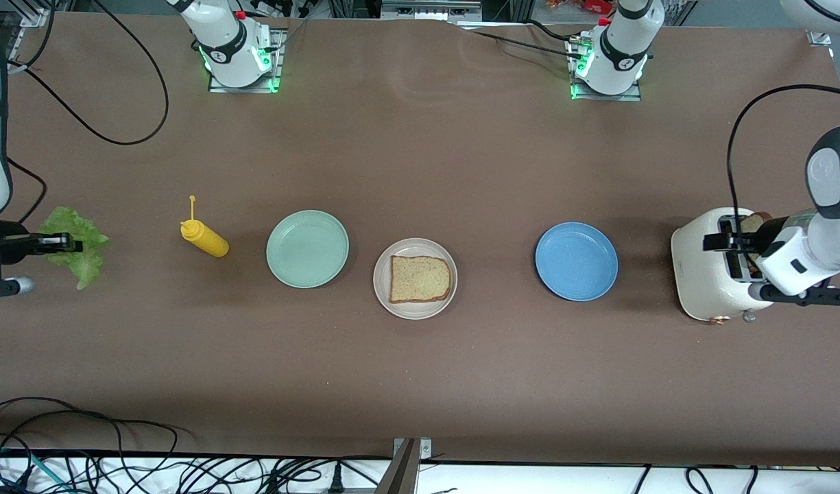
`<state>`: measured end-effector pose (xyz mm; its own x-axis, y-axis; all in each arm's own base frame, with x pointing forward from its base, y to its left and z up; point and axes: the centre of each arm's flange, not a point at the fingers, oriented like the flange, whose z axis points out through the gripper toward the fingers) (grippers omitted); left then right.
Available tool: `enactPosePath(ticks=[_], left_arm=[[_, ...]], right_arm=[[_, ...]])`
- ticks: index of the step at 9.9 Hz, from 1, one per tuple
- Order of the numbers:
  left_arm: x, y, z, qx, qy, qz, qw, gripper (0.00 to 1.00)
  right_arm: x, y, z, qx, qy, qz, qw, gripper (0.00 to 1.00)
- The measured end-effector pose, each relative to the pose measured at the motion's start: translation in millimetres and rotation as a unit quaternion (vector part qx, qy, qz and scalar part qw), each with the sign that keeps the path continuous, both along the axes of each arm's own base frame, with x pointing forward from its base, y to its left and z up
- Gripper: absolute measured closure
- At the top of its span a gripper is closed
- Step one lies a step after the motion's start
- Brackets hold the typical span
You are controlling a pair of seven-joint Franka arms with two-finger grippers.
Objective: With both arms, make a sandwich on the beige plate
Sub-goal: 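Carry the lettuce with the right gripper while the left gripper grips bread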
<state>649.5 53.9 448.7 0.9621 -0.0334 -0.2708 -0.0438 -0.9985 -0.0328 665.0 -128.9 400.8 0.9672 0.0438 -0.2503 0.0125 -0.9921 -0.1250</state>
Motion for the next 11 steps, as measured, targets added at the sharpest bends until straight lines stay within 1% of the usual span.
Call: enactPosePath(ticks=[1,3,4,5,6,7,8,9,11], left_arm=[[-3,2,9,0.003,-0.001,-0.001,1.0,0.0],[-8,6,23,0.007,-0.007,-0.001,1.0,0.0],[-10,7,29,0.008,-0.012,-0.001,1.0,0.0],[-12,12,36,0.015,-0.016,-0.001,1.0,0.0],[-16,22,47,0.029,-0.021,0.002,0.999,0.0],[-23,35,58,0.037,-0.03,0.006,0.999,0.0],[-31,46,64,0.036,-0.047,0.011,0.998,0.0],[-42,58,63,0.031,-0.069,0.017,0.997,0.0],[-68,78,39,0.02,-0.09,0.025,0.995,0.0]], right_arm=[[8,38,12,0.007,0.003,-0.046,0.999,0.95],[17,116,19,0.012,0.01,-0.129,0.992,0.95],[23,152,20,0.016,0.002,-0.169,0.985,0.95],[28,187,19,0.018,-0.006,-0.211,0.977,0.95],[33,225,14,0.017,-0.013,-0.253,0.967,0.95],[36,269,3,0.018,-0.021,-0.296,0.955,0.95],[37,308,-11,0.022,-0.024,-0.334,0.942,0.95],[38,346,-30,0.03,-0.028,-0.375,0.926,0.95],[30,422,-76,0.05,-0.027,-0.449,0.892,0.95]])
